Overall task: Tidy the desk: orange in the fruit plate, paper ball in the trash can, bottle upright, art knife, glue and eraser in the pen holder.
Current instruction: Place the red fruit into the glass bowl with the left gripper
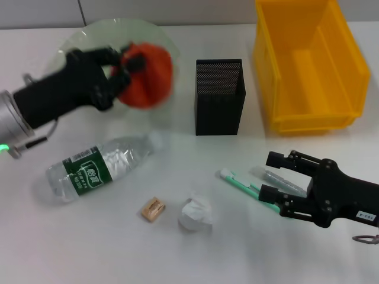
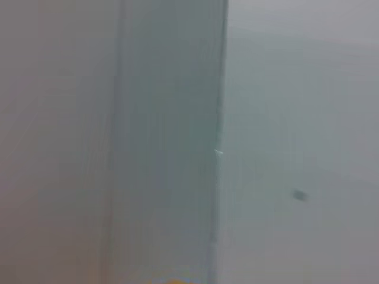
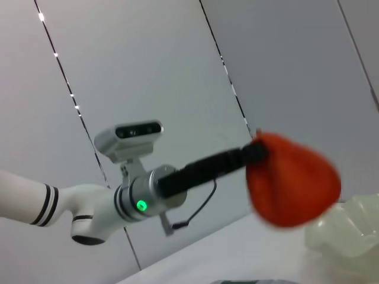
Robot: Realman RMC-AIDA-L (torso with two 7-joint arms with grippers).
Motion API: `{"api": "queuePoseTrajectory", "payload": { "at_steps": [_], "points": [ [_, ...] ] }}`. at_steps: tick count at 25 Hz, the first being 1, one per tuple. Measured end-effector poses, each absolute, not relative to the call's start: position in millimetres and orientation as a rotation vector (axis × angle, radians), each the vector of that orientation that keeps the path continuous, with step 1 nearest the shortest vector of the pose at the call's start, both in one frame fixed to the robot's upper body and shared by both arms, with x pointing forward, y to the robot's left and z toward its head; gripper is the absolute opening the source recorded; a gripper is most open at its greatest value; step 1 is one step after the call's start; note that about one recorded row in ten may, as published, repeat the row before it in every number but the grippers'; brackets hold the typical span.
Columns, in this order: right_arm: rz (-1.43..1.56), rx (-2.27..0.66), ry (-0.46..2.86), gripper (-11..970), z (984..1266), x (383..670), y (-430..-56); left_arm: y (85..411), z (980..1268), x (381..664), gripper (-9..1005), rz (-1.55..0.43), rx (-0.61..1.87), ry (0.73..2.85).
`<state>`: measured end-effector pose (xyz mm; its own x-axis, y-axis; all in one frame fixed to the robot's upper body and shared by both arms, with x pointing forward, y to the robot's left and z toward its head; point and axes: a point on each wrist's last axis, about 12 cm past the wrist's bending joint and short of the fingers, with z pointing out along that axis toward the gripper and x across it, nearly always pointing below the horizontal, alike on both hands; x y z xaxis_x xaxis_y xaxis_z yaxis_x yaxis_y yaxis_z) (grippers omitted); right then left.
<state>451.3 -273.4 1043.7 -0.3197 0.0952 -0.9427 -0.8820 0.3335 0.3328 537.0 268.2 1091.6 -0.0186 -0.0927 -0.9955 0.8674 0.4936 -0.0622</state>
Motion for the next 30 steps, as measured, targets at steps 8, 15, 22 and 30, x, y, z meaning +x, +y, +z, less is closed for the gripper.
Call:
{"api": "queuePoseTrajectory", "payload": {
  "at_steps": [8, 15, 22, 30],
  "points": [
    [1.201, -0.739, 1.559, 771, 1043, 454, -269, 288, 1100, 573, 158, -0.614, 0.647, 1.480],
    [1.209, -0.743, 1.559, 771, 1043, 454, -267, 280, 1087, 600, 183, -0.498, 0.531, 1.619],
    [1.217, -0.746, 1.555, 771, 1043, 455, -264, 268, 1079, 609, 211, -0.469, 0.541, 1.677],
    [1.221, -0.753, 1.548, 770, 1044, 457, -263, 268, 1076, 609, 313, -0.464, 0.537, 1.691]
  ]
}}
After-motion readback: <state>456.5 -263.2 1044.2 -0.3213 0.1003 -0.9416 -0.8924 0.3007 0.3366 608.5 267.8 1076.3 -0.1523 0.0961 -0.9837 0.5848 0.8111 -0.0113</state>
